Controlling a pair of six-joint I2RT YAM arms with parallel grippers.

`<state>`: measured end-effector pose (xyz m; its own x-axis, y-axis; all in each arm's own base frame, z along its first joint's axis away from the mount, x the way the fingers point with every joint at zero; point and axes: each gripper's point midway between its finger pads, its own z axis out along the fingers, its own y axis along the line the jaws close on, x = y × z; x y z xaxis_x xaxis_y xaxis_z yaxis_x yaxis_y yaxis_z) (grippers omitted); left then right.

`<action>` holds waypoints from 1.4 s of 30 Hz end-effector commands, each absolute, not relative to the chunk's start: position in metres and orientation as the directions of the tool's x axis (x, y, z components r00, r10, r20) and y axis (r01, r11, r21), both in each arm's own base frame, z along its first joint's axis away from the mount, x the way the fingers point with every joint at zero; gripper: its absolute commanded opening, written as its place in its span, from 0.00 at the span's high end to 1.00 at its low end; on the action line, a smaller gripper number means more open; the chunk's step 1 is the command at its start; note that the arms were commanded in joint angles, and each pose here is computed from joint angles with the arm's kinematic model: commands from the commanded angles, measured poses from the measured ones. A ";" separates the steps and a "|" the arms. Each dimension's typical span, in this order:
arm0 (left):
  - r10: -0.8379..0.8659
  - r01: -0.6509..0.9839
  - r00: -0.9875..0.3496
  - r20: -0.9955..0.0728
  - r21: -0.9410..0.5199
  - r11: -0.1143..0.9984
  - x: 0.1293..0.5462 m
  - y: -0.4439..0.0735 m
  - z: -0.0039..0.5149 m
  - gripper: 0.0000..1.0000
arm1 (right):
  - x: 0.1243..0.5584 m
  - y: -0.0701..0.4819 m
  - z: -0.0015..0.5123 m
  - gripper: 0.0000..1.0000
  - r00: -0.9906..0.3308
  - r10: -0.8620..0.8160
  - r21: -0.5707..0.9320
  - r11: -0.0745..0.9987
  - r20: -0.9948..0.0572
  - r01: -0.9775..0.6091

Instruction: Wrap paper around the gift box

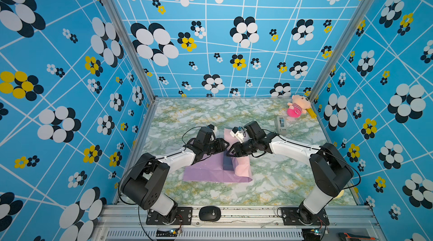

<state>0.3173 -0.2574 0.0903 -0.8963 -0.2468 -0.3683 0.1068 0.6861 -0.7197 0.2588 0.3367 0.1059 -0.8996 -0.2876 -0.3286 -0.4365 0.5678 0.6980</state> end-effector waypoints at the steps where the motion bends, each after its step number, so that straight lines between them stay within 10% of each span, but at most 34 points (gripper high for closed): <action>1: -0.225 0.095 -0.907 -0.356 -0.693 0.714 0.317 -0.252 0.079 0.63 | 0.260 0.345 0.126 0.50 -0.880 -0.287 0.701 0.532 -0.379 -0.475; 9: -0.199 0.085 -0.915 -0.350 -0.650 0.755 0.309 -0.240 0.065 0.75 | 0.263 0.323 0.176 0.38 -0.865 -0.195 0.670 0.562 -0.463 -0.485; 17: -0.179 0.116 -0.915 -0.361 -0.660 0.742 0.307 -0.242 0.070 0.75 | 0.275 0.197 0.117 0.36 -0.950 0.085 0.454 0.888 -0.300 -0.064; 27: -0.181 0.122 -0.915 -0.360 -0.675 0.728 0.304 -0.243 0.073 0.74 | 0.274 0.244 0.081 0.35 -0.980 -0.030 0.457 0.882 -0.199 -0.119; 42: -0.174 0.167 -0.907 -0.385 -0.706 0.689 0.296 -0.251 0.100 0.41 | 0.271 0.240 0.063 0.39 -0.978 -0.103 0.308 0.939 -0.182 -0.156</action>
<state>0.3044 -0.2491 0.1025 -0.8968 -0.1920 -0.3986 0.1632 0.6939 -0.7013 0.2786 0.2546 0.0759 -0.9738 -0.0737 -0.2153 -0.1568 0.9029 0.4002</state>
